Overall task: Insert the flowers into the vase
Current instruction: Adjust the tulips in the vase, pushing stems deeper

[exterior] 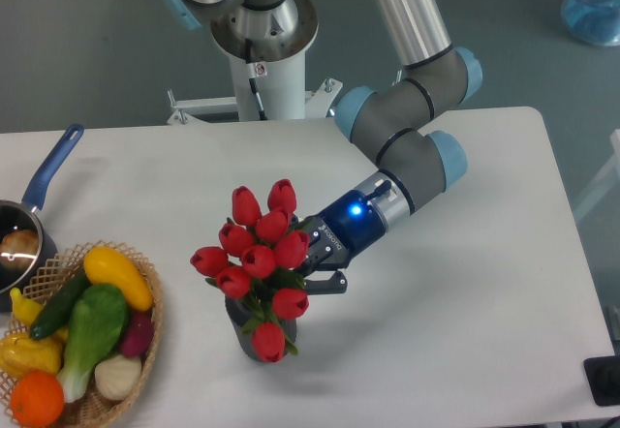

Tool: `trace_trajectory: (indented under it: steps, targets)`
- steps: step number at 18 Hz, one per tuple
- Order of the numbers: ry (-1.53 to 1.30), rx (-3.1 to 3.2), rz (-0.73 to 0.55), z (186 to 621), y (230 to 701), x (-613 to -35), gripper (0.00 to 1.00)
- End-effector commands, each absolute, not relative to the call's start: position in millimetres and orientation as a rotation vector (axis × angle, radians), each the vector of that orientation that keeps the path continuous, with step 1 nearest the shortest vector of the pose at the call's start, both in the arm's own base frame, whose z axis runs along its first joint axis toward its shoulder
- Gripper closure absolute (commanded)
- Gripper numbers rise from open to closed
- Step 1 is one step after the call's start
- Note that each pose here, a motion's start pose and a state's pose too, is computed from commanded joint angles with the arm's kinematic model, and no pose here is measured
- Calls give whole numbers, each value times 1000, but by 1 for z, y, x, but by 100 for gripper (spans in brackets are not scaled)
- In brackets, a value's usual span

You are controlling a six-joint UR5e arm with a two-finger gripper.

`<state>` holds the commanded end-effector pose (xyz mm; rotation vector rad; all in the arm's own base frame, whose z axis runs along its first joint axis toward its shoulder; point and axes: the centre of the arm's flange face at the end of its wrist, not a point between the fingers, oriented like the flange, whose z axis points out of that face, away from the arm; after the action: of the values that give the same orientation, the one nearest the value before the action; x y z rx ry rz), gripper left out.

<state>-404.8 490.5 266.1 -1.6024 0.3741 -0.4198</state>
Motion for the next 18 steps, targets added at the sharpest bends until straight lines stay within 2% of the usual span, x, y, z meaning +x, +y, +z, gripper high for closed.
trace_trajectory:
  steps: [18]
  targets:
    - [391, -1599, -410, 245, 490, -402, 80]
